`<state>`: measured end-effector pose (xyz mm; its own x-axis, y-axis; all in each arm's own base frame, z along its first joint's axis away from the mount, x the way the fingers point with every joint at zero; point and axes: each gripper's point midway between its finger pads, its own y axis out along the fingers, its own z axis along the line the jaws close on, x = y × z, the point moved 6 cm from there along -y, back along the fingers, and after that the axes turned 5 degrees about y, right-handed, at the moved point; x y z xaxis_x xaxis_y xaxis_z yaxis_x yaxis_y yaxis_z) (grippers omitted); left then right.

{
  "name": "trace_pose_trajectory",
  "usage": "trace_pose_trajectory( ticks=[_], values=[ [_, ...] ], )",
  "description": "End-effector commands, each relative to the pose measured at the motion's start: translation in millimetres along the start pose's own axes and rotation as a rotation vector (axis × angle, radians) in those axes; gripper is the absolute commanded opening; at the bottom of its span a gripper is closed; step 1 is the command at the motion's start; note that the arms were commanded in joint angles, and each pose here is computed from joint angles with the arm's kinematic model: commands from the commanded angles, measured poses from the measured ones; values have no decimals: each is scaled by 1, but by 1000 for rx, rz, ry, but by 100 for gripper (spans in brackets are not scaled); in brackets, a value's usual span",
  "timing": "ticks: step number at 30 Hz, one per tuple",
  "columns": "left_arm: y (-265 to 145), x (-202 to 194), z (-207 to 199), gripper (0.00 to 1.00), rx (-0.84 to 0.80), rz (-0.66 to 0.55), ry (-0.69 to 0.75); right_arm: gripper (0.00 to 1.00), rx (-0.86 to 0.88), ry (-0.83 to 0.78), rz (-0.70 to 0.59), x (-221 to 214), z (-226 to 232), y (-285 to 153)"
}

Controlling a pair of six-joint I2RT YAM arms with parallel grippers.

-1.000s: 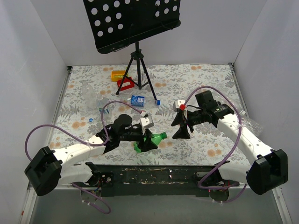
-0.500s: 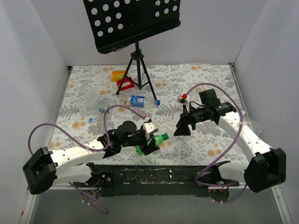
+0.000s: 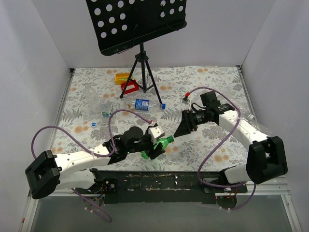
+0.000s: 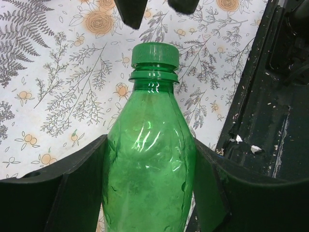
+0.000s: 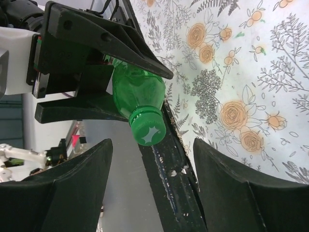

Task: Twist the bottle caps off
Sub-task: Unscrew the bottle cap from the plastic bottle.

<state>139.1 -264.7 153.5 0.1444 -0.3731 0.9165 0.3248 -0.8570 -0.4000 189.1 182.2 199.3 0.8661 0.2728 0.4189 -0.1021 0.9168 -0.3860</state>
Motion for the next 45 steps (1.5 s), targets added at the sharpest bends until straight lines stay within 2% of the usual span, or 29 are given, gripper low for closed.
trace_pose_trajectory(
  ticks=[1, 6, 11, 14, 18, 23, 28, 30, 32, 36, 40, 42, 45],
  values=[
    [4, 24, 3, 10, 21, -71, 26, 74, 70, 30, 30, 2, 5, 9],
    [7, 27, 3, 10, 23, -78, 29, 72, 92, 47, 60, 1, 4, 16],
    [9, 25, 5, 10, 36, -72, 27, 57, 109, 50, 69, -1, 4, 18],
    [9, 23, 5, 10, 41, -71, 25, 44, 125, 41, 73, -2, 6, 18],
    [8, 24, 5, 10, 39, -74, 21, 40, 130, 38, 79, -4, 6, 19],
    [6, 24, 1, 10, 14, -80, 19, 26, 134, 7, 88, -3, 7, 19],
    [-3, 23, -11, 11, -89, -97, 13, 18, 165, -251, 108, -5, 13, 16],
    [-8, 23, -13, 11, -135, -111, -8, 8, 195, -380, 123, -9, 17, 15],
    [-16, 23, -13, 11, -188, -128, -46, 5, 194, -502, 138, -10, 20, 16],
    [-30, 27, -11, 11, -307, -183, -119, 4, 166, -840, 147, -9, 25, 16],
    [-36, 27, -12, 11, -380, -196, -155, 5, 111, -1234, 77, -4, 36, 9],
    [-36, 25, -12, 11, -409, -189, -168, 6, 48, -1350, 44, -2, 31, 9],
    [-33, 23, -11, 11, -426, -171, -178, 6, 34, -1337, 73, 4, 30, 8]
  ],
)
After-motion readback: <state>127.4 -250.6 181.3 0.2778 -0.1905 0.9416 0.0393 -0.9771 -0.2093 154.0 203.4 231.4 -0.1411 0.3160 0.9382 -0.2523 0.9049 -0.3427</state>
